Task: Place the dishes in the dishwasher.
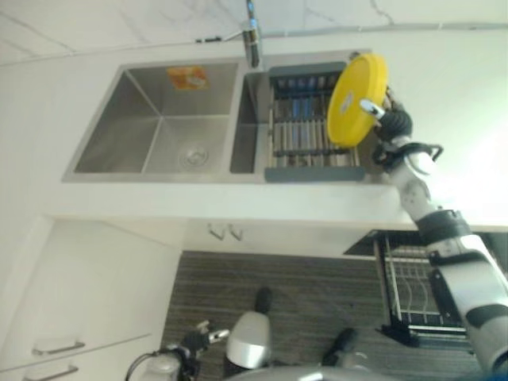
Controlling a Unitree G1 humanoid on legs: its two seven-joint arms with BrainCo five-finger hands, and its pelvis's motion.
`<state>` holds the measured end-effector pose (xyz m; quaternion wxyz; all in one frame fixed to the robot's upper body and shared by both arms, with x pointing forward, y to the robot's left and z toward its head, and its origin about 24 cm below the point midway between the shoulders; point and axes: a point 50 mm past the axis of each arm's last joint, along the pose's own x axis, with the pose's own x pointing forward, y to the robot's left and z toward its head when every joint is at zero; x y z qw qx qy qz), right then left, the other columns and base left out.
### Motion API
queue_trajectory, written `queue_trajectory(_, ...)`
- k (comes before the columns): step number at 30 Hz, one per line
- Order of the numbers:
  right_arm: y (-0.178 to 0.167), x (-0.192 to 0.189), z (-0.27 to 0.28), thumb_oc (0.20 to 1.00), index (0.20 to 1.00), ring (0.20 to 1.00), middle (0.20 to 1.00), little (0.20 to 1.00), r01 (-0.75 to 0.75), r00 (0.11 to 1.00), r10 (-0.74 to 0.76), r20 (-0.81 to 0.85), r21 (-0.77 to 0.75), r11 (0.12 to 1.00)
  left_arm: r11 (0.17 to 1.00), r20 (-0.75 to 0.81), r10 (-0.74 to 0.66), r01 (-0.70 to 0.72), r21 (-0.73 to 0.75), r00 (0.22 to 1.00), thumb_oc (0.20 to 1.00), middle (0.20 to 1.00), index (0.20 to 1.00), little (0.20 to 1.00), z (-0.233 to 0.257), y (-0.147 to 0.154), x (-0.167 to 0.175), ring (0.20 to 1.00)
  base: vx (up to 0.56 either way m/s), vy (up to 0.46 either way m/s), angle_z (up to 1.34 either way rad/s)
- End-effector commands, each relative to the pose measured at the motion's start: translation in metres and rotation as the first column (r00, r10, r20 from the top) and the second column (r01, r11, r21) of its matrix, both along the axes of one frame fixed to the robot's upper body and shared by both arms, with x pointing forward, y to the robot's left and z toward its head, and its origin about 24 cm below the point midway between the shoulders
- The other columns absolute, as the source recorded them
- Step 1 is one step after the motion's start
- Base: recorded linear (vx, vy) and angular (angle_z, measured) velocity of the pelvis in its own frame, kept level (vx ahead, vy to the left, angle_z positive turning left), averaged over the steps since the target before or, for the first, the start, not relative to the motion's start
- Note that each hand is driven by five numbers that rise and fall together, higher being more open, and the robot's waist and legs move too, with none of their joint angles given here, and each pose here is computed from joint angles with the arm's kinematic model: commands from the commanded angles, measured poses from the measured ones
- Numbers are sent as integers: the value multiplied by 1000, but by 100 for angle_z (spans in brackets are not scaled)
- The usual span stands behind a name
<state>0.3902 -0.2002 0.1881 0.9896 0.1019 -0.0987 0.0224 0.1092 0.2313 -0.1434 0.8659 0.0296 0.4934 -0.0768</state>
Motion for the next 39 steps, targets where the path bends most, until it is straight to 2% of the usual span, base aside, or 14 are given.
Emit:
queue_trajectory(1, 10, 3, 43, 1000, 1000, 1000, 1000, 1000, -16, 992, 23, 128, -53, 998, 997, -6, -53, 53, 48, 999, 1000, 1000, 1000, 1000, 3, 11, -3, 1000, 0, 0, 0)
queue_trajectory(7, 12, 5, 42, 1000, 1000, 1000, 1000, 1000, -19, 992, 28, 126, -72, 997, 982, 39, -153, 147, 120, 987, 1000, 1000, 1000, 1000, 9, 10, 11, 1000, 0, 0, 0)
queue_trajectory(11, 13, 5, 44, 1000, 1000, 1000, 1000, 1000, -10, 992, 21, 125, -91, 996, 987, 34, -122, 118, 106, 992, 1000, 1000, 1000, 1000, 9, 12, 11, 1000, 0, 0, 0)
queue_trajectory(30, -1, 11, 58, 1000, 1000, 1000, 1000, 1000, 63, 992, -53, 110, -93, 994, 989, 64, -141, 138, 44, 988, 1000, 1000, 1000, 1000, 13, 8, 19, 1000, -3, 3, 1)
queue_trajectory(39, 7, 13, 64, 1000, 1000, 1000, 1000, 1000, 53, 994, -39, 104, -140, 989, 991, 68, -135, 133, 33, 989, 1000, 1000, 1000, 1000, 14, 8, 22, 1000, 0, 0, 0)
